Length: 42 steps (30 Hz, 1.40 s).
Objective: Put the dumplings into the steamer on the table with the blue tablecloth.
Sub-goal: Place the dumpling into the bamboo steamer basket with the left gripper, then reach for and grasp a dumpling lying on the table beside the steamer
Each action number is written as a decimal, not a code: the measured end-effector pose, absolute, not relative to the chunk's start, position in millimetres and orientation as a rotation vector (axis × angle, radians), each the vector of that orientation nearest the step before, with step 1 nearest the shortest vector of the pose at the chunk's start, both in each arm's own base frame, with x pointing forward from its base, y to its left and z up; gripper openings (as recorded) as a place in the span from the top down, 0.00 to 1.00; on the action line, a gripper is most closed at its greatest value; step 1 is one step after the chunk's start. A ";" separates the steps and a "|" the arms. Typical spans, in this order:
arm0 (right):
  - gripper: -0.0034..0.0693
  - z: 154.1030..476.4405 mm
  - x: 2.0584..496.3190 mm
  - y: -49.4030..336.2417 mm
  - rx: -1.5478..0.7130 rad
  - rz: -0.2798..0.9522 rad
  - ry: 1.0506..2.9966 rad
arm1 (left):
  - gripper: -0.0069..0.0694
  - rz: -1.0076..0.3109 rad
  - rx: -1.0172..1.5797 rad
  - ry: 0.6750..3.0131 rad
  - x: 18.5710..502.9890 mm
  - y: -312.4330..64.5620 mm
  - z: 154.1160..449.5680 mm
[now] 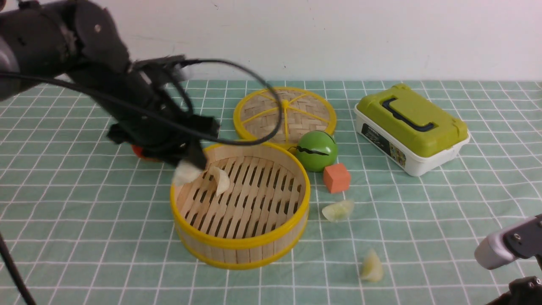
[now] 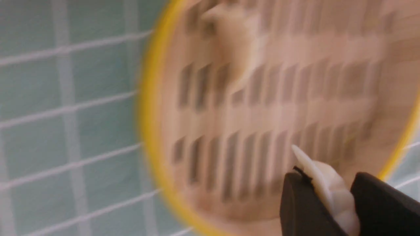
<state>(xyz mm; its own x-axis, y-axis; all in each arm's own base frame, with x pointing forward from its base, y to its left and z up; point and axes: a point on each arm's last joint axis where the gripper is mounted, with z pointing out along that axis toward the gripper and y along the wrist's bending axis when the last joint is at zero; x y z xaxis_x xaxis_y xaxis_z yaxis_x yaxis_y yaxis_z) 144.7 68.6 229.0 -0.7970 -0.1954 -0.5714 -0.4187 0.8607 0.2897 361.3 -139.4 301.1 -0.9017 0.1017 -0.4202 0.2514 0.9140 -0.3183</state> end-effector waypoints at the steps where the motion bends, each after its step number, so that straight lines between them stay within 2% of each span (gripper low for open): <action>1: 0.88 229.1 144.9 68.5 -0.446 0.552 2.490 | 0.67 -0.558 0.280 2.628 362.2 -154.6 305.0; 3: 0.87 229.1 144.9 68.5 -0.446 0.552 2.490 | 0.67 -0.604 0.306 2.558 365.1 -186.0 303.8; 6: 0.87 229.1 144.9 68.5 -0.446 0.552 2.490 | 0.67 -0.593 0.224 2.530 379.2 -204.9 283.4; 13: 0.86 229.1 144.8 68.6 -0.455 0.549 2.488 | 0.67 -0.533 0.024 2.588 409.3 -212.6 214.7; 18: 0.85 229.1 144.8 68.6 -0.463 0.547 2.486 | 0.65 -0.527 0.007 2.600 413.0 -214.4 201.3; 21: 0.85 229.1 144.8 68.6 -0.464 0.547 2.486 | 0.54 -0.530 0.003 2.594 413.3 -214.5 201.9; 22: 0.85 229.1 144.8 68.6 -0.466 0.546 2.485 | 0.47 -0.532 0.002 2.590 413.2 -214.4 203.4; 23: 0.85 229.1 144.8 68.6 -0.467 0.546 2.485 | 0.47 -0.532 0.002 2.590 413.2 -214.4 203.4; 24: 0.85 229.1 144.8 68.6 -0.469 0.545 2.485 | 0.43 -0.536 -0.002 2.587 412.4 -214.1 206.6; 26: 0.85 229.1 144.9 68.5 -0.471 0.544 2.483 | 0.41 -0.543 -0.005 2.574 408.0 -211.9 222.0; 29: 0.84 229.4 145.0 68.9 -0.465 0.551 2.480 | 0.45 -0.538 0.031 2.522 396.7 -205.2 259.0; 32: 0.83 229.6 145.0 69.2 -0.443 0.562 2.484 | 0.56 -0.512 0.099 2.434 376.9 -193.1 309.5; 33: 0.82 229.6 145.0 69.2 -0.409 0.574 2.494 | 0.62 -0.503 0.137 2.376 359.7 -183.6 342.7; 34: 0.81 229.6 145.1 69.2 -0.396 0.578 2.497 | 0.64 -0.501 0.147 2.361 354.0 -180.6 351.8; 35: 0.78 229.8 145.4 69.4 -0.330 0.601 2.514 | 0.72 -0.493 0.189 2.287 324.7 -165.6 391.3; 36: 0.78 230.0 145.7 69.5 -0.324 0.603 2.515 | 0.74 -0.493 0.193 2.281 321.1 -163.9 394.5; 37: 0.73 232.3 148.1 70.1 -0.284 0.615 2.524 | 0.81 -0.488 0.225 2.228 291.9 -149.4 420.2; 40: 0.65 242.6 159.0 73.2 -0.268 0.628 2.525 | 0.91 -0.492 0.252 2.148 240.4 -124.2 444.6; 42: 0.60 247.6 171.9 76.7 -0.272 0.631 2.540 | 0.93 -0.486 0.258 2.139 210.1 -109.2 439.6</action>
